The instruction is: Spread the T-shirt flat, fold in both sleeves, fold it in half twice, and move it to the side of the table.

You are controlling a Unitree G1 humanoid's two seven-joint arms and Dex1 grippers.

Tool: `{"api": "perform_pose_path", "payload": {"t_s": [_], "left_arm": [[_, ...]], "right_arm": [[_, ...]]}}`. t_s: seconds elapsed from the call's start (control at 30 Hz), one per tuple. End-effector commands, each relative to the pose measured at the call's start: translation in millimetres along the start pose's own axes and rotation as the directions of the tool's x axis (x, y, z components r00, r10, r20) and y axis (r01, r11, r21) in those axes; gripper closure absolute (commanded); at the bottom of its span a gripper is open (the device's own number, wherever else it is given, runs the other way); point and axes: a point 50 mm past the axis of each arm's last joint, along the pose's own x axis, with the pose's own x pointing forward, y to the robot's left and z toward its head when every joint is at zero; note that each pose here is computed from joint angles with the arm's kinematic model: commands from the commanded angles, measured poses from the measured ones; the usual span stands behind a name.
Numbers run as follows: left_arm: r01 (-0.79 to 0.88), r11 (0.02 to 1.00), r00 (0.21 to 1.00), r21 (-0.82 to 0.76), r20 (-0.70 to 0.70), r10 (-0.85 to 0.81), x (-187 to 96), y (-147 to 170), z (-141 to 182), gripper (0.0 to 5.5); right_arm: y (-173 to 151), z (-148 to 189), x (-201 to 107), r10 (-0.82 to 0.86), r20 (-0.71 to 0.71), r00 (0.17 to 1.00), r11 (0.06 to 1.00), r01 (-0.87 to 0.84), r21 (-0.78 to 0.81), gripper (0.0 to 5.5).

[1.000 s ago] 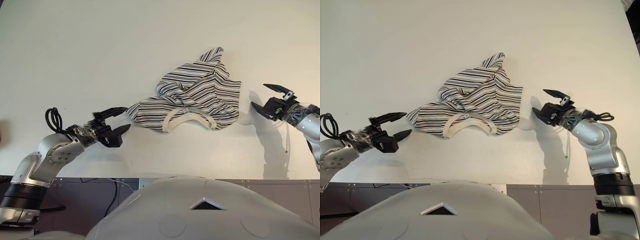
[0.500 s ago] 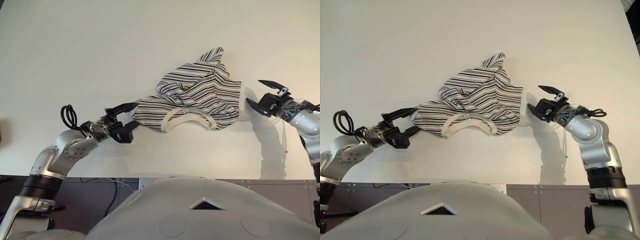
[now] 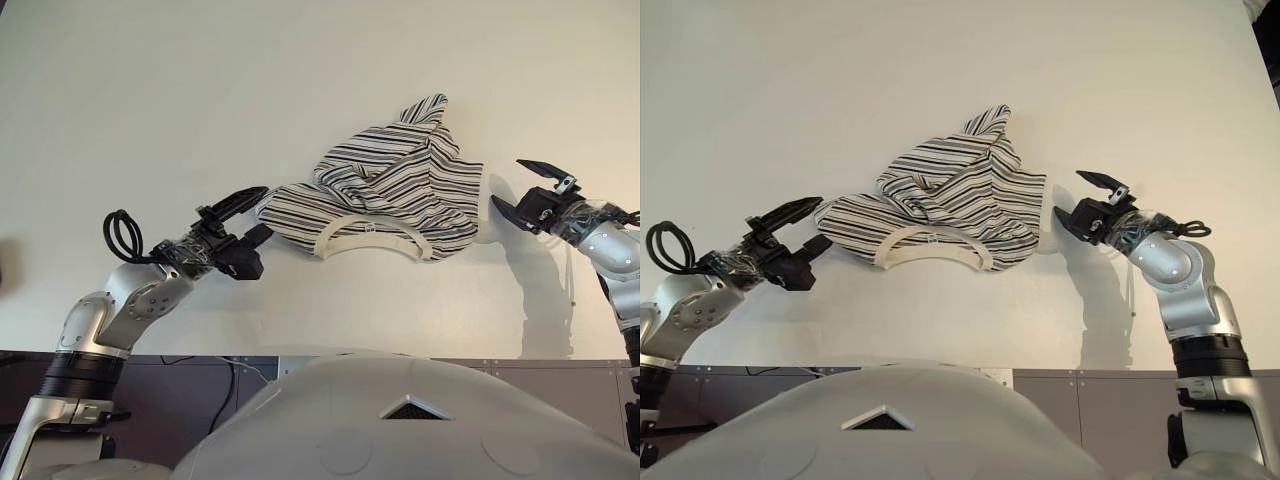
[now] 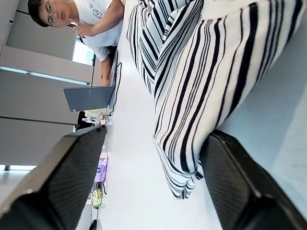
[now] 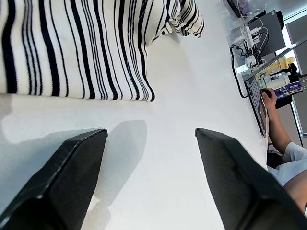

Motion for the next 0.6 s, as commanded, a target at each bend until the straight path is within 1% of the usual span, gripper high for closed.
{"api": "perform_pose_path", "payload": {"t_s": [0.03, 0.1, 0.17, 0.2, 0.23, 0.33, 0.47, 0.6], "left_arm": [[-0.044, 0.999, 0.999, -0.02, -0.025, 0.043, 2.4, 8.3, -3.6, 2.32], [-0.041, 0.998, 0.999, -0.042, -0.036, 0.039, 3.6, 6.0, -4.8, 2.53], [-0.047, 0.997, 0.998, -0.056, -0.045, 0.045, 4.1, 6.2, -6.1, 2.89], [-0.043, 0.997, 0.998, -0.062, -0.052, 0.04, 4.0, 6.1, -7.8, 3.16], [-0.04, 0.997, 0.998, -0.073, -0.06, 0.035, 3.8, 5.5, -9.5, 3.26], [-0.037, 0.993, 0.997, -0.11, -0.071, 0.029, 4.9, 3.8, -10.5, 3.82], [-0.031, 0.988, 0.997, -0.153, -0.081, 0.019, 7.2, 3.5, -11.4, 4.32], [-0.022, 0.982, 0.996, -0.186, -0.094, 0.004, 9.2, 1.2, -12.5, 5.01]], "right_arm": [[20.4, -8.3, -1.8, 0.079, -0.048, 0.996, 0.997, -0.078, 0.027, 2.14], [20.0, -6.6, 0.4, 0.078, -0.043, 0.996, 0.997, -0.077, 0.026, 2.14], [19.5, -6.6, 0.1, 0.076, -0.042, 0.996, 0.997, -0.075, 0.025, 2.14], [19.4, -6.4, -1.1, 0.076, -0.041, 0.996, 0.997, -0.076, 0.022, 2.14], [18.6, -4.6, -1.7, 0.073, -0.033, 0.997, 0.997, -0.072, 0.021, 2.14], [13.3, 2.7, -1.6, 0.058, -0.007, 0.998, 0.998, -0.058, 0.018, 2.14], [6.1, 12.0, -4.9, 0.056, 0.022, 0.998, 0.998, -0.056, 0.018, 2.14], [-0.7, 22.4, -5.7, 0.064, 0.052, 0.997, 0.998, -0.065, 0.019, 2.14]]}}
